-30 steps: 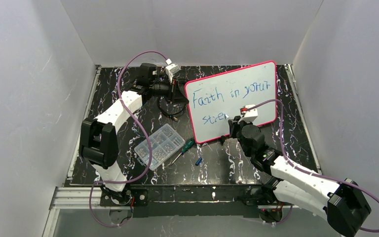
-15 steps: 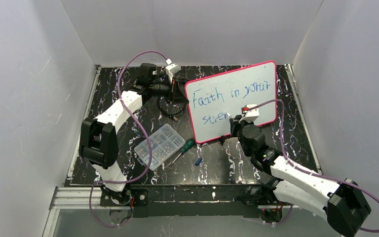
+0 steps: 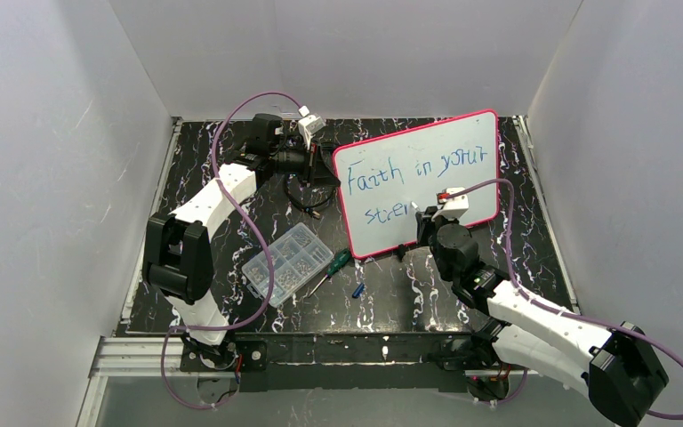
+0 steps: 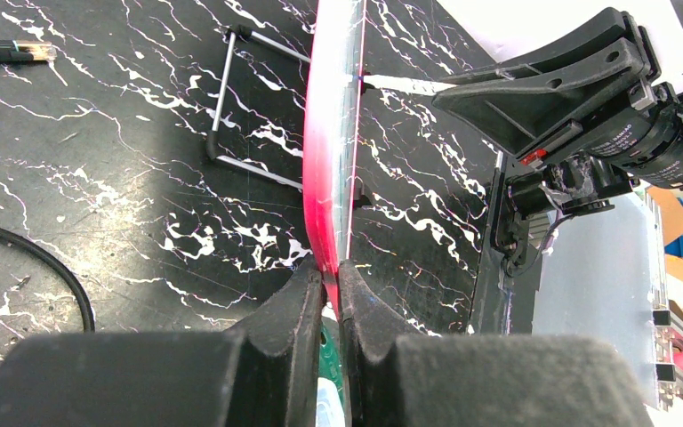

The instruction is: Write a sentence on the whiteboard

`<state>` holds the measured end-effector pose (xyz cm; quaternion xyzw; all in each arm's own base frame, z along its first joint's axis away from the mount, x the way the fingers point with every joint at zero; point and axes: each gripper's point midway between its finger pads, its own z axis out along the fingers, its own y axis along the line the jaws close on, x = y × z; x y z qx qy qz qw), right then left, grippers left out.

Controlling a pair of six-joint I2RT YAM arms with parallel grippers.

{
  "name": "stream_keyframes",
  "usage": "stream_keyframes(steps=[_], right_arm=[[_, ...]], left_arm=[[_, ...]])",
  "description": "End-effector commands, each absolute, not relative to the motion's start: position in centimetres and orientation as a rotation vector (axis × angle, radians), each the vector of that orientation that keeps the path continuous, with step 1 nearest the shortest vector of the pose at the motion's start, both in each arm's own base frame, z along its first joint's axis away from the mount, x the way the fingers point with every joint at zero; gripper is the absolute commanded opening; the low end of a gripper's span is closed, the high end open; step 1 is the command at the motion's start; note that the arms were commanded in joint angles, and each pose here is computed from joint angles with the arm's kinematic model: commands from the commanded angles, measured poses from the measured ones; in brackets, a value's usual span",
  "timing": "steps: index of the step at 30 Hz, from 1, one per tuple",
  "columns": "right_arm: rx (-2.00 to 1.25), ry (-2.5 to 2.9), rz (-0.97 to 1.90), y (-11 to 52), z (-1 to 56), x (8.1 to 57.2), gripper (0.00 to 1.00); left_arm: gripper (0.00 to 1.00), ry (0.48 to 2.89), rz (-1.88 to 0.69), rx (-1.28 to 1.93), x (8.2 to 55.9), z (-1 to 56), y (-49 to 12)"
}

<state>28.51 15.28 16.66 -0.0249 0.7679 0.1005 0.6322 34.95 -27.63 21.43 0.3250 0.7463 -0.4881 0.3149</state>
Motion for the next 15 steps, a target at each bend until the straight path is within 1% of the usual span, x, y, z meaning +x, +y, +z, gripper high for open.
stream_keyframes(steps=[1,7,15], right_arm=[[-0.024,1.701,0.259,15.3,18.5,28.8,0.01],[-0.087,1.697,0.346,16.7,18.9,28.2,0.01],[-0.074,1.717,0.314,16.5,18.2,28.5,0.01]], left_arm=[[0.00,1.897,-1.308,0.905,34.1,23.9,-28.0],[0.00,1.895,-1.307,0.905,34.1,23.9,-28.0],[0.00,1.894,-1.306,0.906,34.1,24.0,-28.0]])
